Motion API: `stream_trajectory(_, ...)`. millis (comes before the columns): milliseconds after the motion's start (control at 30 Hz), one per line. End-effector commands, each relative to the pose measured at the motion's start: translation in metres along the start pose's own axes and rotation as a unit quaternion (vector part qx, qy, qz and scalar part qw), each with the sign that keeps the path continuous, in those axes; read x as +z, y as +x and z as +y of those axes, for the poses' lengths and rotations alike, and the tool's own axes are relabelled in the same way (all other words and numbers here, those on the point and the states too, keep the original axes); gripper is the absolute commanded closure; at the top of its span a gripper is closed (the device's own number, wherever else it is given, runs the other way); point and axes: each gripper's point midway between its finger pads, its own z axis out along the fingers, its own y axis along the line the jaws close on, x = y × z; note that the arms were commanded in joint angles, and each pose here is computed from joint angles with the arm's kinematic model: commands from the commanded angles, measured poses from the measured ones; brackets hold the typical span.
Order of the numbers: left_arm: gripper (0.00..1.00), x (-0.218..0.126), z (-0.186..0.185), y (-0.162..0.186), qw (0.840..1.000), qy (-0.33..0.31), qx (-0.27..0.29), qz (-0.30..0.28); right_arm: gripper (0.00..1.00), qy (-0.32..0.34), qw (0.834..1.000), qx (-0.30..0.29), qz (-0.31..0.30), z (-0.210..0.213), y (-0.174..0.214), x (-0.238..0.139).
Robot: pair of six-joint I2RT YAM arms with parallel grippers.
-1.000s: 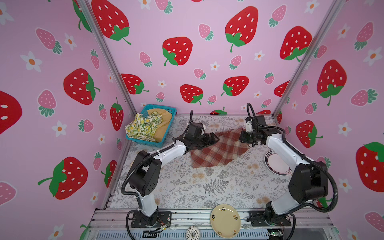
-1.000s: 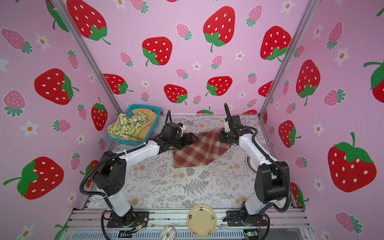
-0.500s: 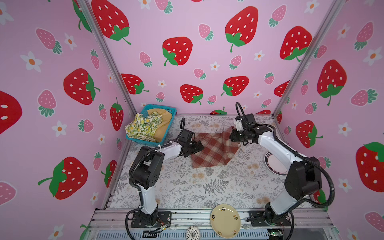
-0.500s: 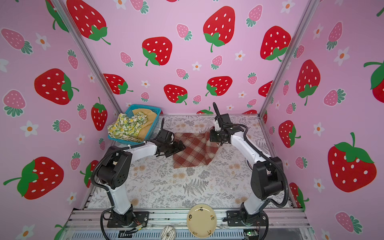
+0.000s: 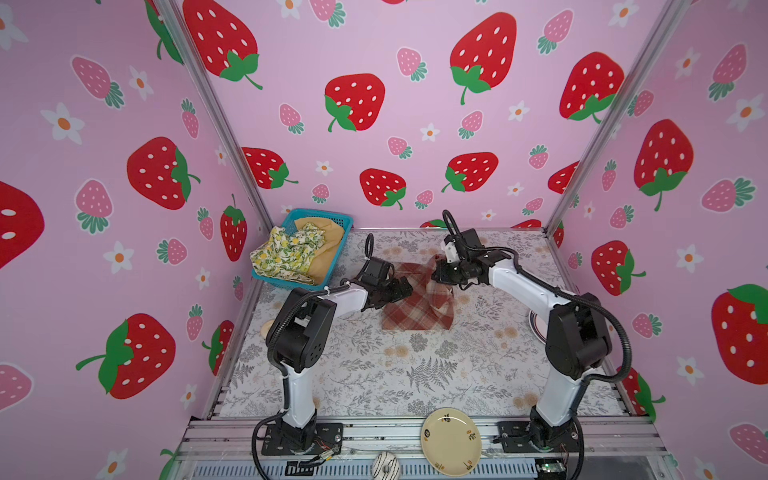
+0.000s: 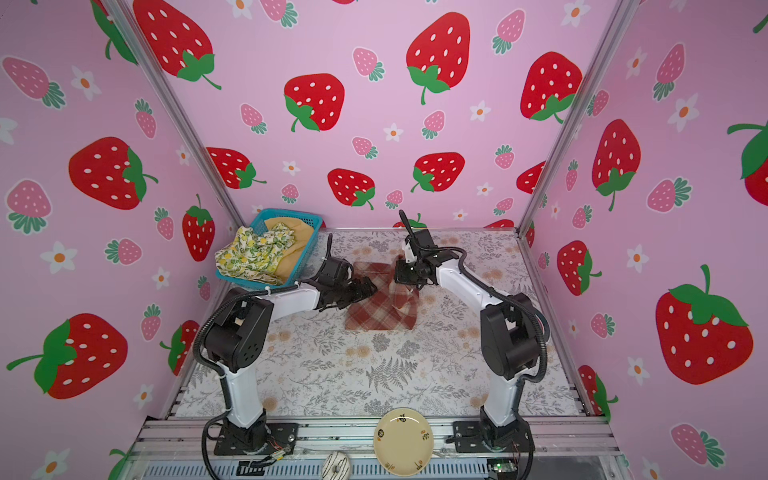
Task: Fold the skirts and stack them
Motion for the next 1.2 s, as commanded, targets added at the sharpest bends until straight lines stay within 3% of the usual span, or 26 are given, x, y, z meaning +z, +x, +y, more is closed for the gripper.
stream_trajectory(0,0.01,0.011,0.011,0.020,0.999,-0.013,-0.015,0.037,0.91,-0.056,0.998,0.021,-0.009,0.027,-0.011,0.013)
stream_trajectory(533,0.01,0.001,0.009,0.024,0.999,-0.009,-0.007,0.037,0.86,-0.139,0.986,0.091,0.024,0.031,0.011,0.074)
stream_trajectory(733,0.01,-0.005,0.004,0.022,0.999,-0.002,-0.008,0.031,0.67,-0.152,0.982,0.104,0.035,0.028,0.017,0.088)
stream_trajectory(1167,0.01,-0.058,-0.008,0.013,1.000,0.013,0.000,-0.014,0.49,-0.215,0.965,0.150,0.029,0.034,0.024,0.100)
